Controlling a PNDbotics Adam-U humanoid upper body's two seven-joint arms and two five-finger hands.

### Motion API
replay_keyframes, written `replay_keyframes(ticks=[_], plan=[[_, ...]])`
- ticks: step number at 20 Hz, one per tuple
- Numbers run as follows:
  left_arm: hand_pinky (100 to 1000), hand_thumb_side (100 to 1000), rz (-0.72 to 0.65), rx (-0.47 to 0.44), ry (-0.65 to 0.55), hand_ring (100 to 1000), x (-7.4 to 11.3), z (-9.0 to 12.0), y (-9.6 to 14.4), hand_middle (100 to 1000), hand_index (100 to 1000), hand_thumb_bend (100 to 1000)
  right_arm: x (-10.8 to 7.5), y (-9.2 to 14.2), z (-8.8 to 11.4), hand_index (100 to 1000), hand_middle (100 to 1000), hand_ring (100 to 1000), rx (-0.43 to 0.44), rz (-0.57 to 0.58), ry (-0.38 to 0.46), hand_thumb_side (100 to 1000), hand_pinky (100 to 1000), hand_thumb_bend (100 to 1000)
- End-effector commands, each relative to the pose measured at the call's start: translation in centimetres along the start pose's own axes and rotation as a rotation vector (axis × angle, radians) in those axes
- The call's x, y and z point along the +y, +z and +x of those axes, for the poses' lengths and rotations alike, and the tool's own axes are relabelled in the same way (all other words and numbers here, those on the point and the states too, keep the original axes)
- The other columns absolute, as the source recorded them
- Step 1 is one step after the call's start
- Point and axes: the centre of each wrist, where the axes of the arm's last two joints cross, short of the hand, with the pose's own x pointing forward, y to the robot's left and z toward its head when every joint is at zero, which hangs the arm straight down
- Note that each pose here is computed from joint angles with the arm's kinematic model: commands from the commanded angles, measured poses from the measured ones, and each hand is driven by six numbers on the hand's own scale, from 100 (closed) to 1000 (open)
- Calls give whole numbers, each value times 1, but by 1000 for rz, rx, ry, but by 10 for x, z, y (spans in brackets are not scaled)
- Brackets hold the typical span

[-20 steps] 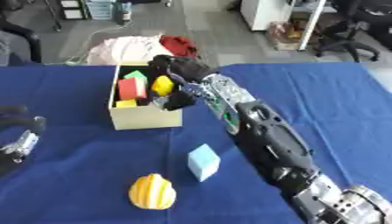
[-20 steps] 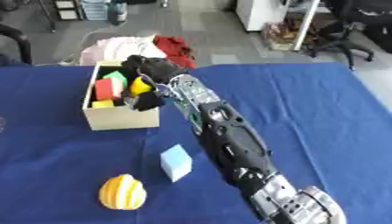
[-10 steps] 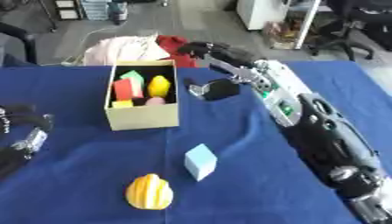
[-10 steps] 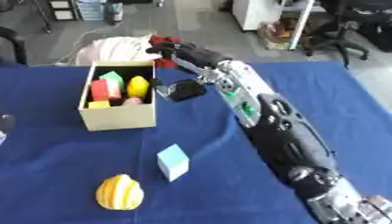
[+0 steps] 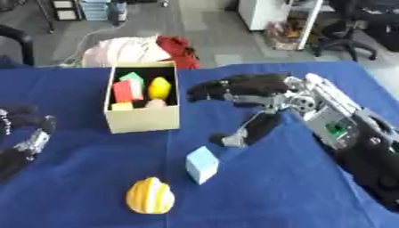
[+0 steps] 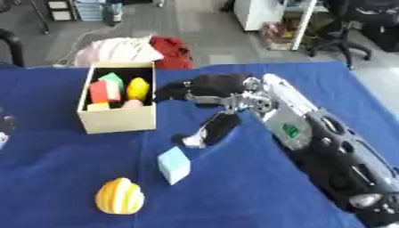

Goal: Pick up objects on the table and place them in the box.

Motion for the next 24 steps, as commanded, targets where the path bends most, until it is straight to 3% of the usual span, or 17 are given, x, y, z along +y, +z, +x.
replay_keyframes(ticks=[1,5,12,15,17,21,24], plan=[[869,446,2,-20,-27,682,8,4,-3,677,716,452,2,-7,5,1000,1000,955,-22,59,139,621,941,407],[869,447,0,-19,-26,682,7,4,-3,677,716,450,19,-21,1,1000,1000,955,-32,93,198,627,941,411],[870,447,-5,-20,-21,683,5,4,-3,678,716,448,39,-41,-11,1000,982,938,-21,108,189,634,933,394],[870,447,-6,-21,-20,684,5,4,-3,678,716,448,48,-46,-14,998,901,919,-16,116,179,617,925,375],[870,447,-5,-20,-20,684,5,4,-3,678,716,447,50,-46,-17,935,815,885,-9,102,175,581,907,355],[870,448,-5,-18,-18,684,5,3,-3,679,715,446,52,-41,-23,748,569,797,29,19,148,404,863,210],[870,447,-2,-17,-20,685,5,3,-2,679,715,445,46,-34,-28,672,470,741,69,-73,129,274,841,123]])
